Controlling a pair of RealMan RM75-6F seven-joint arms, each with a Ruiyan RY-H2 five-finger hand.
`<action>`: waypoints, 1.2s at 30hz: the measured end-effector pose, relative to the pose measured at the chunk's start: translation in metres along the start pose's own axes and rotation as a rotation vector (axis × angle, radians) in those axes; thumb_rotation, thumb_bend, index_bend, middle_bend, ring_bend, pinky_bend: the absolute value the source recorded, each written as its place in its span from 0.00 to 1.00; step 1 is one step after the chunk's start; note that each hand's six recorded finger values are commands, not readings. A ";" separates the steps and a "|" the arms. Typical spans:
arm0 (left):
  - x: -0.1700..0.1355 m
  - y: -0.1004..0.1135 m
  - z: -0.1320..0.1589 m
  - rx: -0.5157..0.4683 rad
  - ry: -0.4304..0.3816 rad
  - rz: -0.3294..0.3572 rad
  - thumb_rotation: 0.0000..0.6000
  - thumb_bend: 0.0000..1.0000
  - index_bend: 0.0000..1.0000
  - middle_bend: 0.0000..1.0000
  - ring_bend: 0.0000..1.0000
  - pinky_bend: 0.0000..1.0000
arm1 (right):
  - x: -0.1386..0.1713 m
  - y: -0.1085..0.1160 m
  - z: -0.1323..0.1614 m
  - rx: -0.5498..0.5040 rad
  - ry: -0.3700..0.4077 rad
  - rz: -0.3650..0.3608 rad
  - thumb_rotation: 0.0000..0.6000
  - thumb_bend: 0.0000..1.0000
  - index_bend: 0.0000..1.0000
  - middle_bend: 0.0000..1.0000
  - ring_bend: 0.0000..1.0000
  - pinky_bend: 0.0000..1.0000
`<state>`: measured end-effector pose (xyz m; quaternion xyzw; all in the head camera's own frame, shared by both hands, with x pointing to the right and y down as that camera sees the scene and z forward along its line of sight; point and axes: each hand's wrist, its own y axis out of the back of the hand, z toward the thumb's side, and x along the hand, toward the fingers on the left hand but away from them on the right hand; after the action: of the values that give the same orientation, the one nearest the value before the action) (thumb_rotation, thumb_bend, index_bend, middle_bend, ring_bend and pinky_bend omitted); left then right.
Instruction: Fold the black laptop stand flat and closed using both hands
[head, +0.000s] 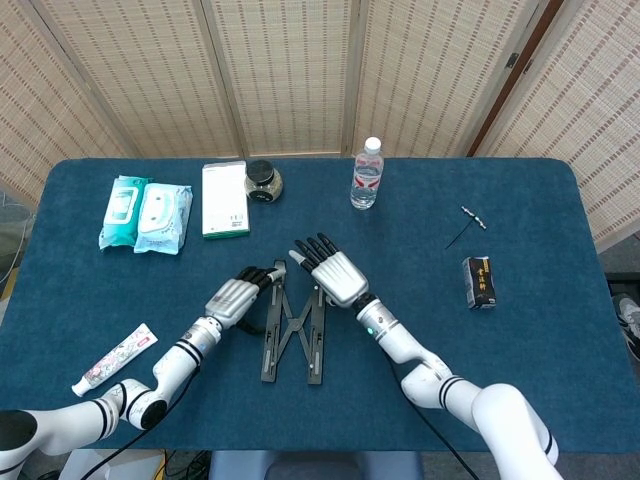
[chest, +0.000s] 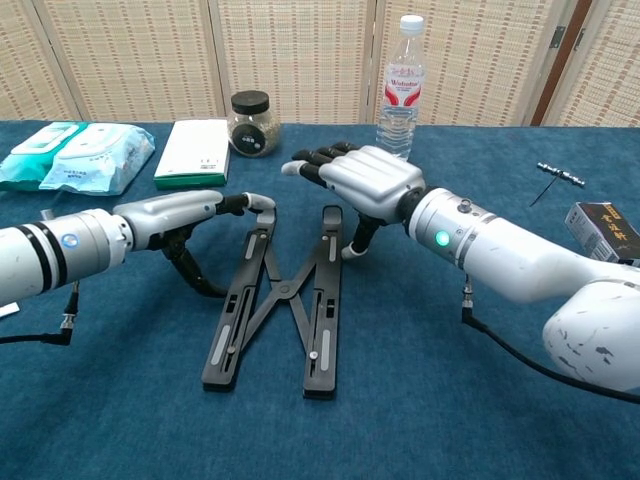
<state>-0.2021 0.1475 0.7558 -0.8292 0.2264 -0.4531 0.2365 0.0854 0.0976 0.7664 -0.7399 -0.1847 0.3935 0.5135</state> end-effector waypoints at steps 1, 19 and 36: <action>0.000 0.000 0.001 0.000 -0.003 -0.002 1.00 0.15 0.00 0.08 0.08 0.00 | 0.000 0.001 0.001 -0.005 0.001 -0.004 1.00 0.00 0.00 0.00 0.00 0.00; 0.002 -0.003 0.021 0.015 -0.056 -0.034 1.00 0.15 0.00 0.08 0.09 0.00 | -0.008 0.001 0.018 -0.037 0.020 -0.036 1.00 0.00 0.00 0.00 0.00 0.00; -0.007 0.011 0.012 0.053 -0.043 -0.003 1.00 0.15 0.00 0.08 0.09 0.00 | -0.001 0.010 0.015 -0.054 0.070 -0.050 1.00 0.00 0.00 0.00 0.00 0.00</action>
<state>-0.1965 0.1451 0.7391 -0.8325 0.2080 -0.4413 0.2624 0.0720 0.1018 0.7557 -0.7618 -0.1957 0.3494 0.5093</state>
